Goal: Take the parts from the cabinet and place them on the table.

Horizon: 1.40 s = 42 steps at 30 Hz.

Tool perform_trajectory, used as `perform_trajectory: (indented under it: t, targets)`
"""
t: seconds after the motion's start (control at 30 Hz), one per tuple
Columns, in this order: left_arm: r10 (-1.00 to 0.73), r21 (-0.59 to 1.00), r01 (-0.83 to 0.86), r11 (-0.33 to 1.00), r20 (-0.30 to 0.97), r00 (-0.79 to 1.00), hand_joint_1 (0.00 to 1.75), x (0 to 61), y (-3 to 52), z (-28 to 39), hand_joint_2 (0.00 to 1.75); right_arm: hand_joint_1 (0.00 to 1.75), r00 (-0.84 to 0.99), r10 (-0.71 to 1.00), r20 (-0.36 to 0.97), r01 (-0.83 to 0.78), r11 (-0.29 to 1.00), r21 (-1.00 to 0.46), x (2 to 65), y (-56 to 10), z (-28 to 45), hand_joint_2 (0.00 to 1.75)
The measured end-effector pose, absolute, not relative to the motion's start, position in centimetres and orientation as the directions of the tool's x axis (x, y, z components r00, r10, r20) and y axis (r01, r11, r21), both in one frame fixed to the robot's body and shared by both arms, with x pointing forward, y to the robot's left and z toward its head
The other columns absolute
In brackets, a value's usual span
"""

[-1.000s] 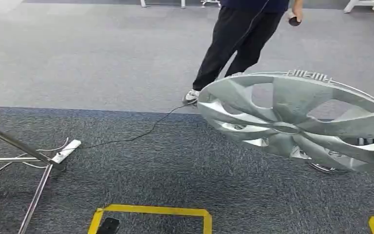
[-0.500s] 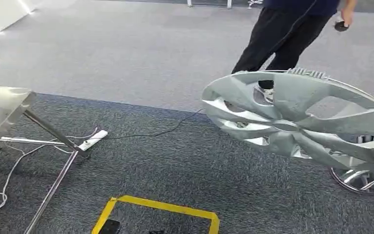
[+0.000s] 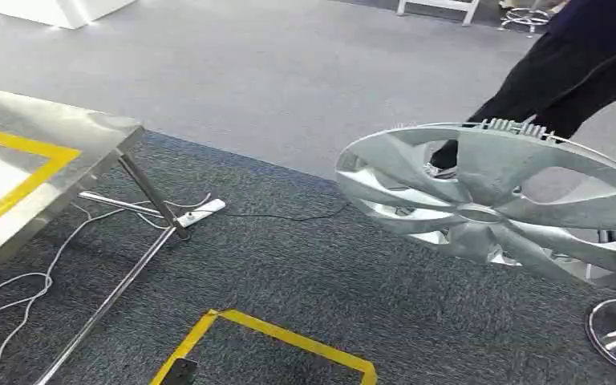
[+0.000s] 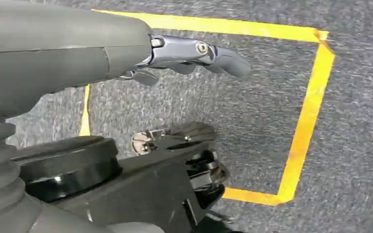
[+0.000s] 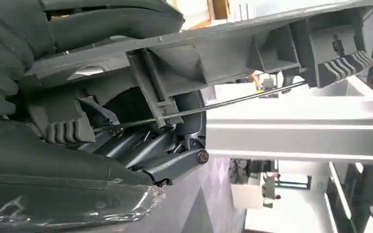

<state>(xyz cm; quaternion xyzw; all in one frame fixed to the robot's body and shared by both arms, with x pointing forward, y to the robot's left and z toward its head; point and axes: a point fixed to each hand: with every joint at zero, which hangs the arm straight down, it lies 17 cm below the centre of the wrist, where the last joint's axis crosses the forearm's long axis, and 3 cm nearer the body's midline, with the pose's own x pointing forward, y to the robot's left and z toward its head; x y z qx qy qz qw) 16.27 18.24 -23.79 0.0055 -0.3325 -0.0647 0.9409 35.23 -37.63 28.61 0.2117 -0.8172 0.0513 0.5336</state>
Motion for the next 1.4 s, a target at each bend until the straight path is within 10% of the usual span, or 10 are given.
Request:
perform_trajectory:
  t: [1.4]
  targets:
    - [-0.125,0.042,0.126,0.991,0.615,0.779,0.00,16.2,18.2,-23.9,1.75,1.75,-0.334,-0.270,0.903,-0.377,0.916,0.135,34.9,-38.1,28.6,1.75]
